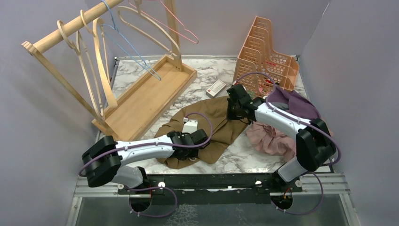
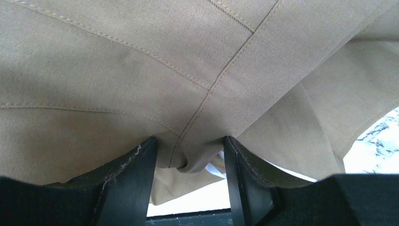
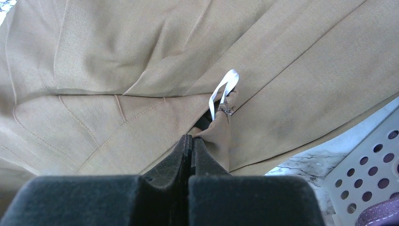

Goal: Place the skirt on the hanger
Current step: Adjust the skirt at the center of the board.

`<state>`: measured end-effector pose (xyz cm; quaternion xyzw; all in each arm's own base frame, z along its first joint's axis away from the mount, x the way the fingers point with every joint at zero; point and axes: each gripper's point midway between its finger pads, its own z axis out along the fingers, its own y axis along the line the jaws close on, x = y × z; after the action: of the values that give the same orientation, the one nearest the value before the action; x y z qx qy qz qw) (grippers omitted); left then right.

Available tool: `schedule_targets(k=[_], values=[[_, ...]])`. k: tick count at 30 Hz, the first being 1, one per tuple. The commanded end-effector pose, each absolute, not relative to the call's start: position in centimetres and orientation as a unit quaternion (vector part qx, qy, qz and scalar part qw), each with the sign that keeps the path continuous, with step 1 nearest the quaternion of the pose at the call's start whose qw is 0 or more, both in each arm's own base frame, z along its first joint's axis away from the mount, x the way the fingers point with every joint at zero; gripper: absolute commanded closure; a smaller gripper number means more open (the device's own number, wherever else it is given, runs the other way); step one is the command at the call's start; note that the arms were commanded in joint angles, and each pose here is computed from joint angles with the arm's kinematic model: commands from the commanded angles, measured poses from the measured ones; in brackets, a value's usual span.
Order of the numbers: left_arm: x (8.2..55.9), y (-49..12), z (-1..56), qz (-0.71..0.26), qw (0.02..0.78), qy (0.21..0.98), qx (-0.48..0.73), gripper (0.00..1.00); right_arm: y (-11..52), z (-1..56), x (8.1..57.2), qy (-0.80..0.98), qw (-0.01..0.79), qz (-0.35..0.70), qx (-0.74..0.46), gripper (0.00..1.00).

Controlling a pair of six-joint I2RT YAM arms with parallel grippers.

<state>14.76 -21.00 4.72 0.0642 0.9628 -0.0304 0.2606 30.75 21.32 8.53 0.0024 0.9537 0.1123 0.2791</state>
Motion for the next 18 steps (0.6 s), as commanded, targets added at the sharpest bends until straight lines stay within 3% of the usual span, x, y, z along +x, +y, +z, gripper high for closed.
schedule_targets(k=[1, 4, 6, 13, 18], values=[[15.5, -21.5, 4.1, -0.027, 0.265, 0.962, 0.068, 0.43, 21.1, 9.3, 30.9, 0.947, 0.297, 0.117, 0.018, 0.99], [15.8, -20.9, 3.7, -0.018, 0.261, 0.963, 0.068, 0.45, 21.0, 9.3, 30.8, 0.947, 0.297, 0.118, 0.020, 0.99], [16.1, -20.5, 3.6, -0.014, 0.261, 0.963, 0.064, 0.53, 20.9, 9.4, 30.7, 0.947, 0.297, 0.118, 0.014, 0.99], [17.6, -19.1, 4.2, -0.023, 0.260, 0.964, 0.054, 0.98, 21.1, 11.9, 30.6, 0.932, 0.333, 0.138, -0.034, 0.99], [19.2, -19.6, 7.7, -0.089, 0.274, 0.957, 0.041, 1.00, 21.1, 14.1, 30.2, 0.920, 0.356, 0.155, -0.058, 0.99]])
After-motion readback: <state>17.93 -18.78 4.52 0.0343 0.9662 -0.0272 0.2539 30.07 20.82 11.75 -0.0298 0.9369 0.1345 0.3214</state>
